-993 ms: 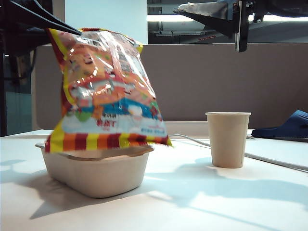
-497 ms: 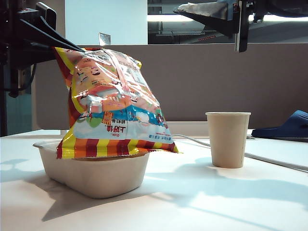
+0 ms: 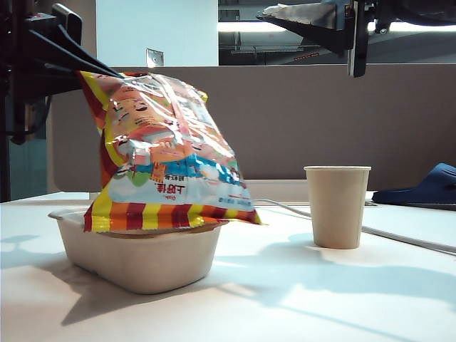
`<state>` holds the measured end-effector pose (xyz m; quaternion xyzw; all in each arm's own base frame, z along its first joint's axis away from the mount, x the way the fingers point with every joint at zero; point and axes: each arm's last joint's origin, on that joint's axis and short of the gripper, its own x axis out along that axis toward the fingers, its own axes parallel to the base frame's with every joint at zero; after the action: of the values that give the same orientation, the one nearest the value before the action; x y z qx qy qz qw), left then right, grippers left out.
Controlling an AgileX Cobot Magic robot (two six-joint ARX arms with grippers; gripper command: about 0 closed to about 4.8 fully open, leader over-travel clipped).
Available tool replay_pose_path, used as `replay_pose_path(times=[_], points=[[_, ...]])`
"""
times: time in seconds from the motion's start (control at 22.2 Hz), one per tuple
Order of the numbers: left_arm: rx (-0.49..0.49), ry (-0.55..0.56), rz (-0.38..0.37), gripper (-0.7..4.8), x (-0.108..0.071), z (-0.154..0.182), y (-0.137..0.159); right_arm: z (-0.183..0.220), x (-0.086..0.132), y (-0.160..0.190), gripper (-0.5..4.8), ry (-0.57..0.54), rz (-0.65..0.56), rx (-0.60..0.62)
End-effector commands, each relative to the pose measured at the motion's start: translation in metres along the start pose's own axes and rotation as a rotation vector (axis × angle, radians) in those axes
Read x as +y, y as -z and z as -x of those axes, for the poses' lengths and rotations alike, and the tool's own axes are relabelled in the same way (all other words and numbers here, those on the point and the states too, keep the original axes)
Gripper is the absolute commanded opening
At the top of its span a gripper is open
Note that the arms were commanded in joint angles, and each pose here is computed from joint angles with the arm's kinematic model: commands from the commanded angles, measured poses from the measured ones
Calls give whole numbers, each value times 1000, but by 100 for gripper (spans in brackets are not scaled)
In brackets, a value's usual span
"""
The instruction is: Pick up a bag of chips and put them in the box.
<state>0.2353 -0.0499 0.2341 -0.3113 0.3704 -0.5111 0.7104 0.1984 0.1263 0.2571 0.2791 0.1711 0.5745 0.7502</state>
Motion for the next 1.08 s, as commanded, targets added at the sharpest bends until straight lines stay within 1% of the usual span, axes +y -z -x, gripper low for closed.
replay_pose_path(times=[0.05, 0.14, 0.23, 0.41, 0.68, 0.86, 0.9, 0.99, 1.08], points=[[-53, -35, -14, -6, 4, 13, -4, 0, 2, -2, 166, -9, 18, -6], [-67, -56, 0, -6, 8, 19, -3, 0, 2, -2, 166, -7, 25, -5], [-51, -86, 4, -6, 11, 20, 2, 0, 1, -2, 166, -6, 32, -4], [-18, -190, 4, -6, 16, 20, 12, 0, 1, -2, 166, -3, 33, -6], [-23, -320, -34, -6, 20, 21, 13, 0, 0, -1, 166, 3, 25, 2], [-25, -357, -44, -5, 21, 21, 13, 0, 0, 0, 166, 3, 23, 5], [-26, -376, -45, -1, 21, 21, 13, 0, 0, 0, 166, 3, 23, 5], [-23, -410, -48, 29, 22, 22, 14, 0, 0, 0, 166, 3, 23, 5], [-17, -433, -59, 30, 23, 22, 15, 0, 0, 0, 166, 3, 23, 5]])
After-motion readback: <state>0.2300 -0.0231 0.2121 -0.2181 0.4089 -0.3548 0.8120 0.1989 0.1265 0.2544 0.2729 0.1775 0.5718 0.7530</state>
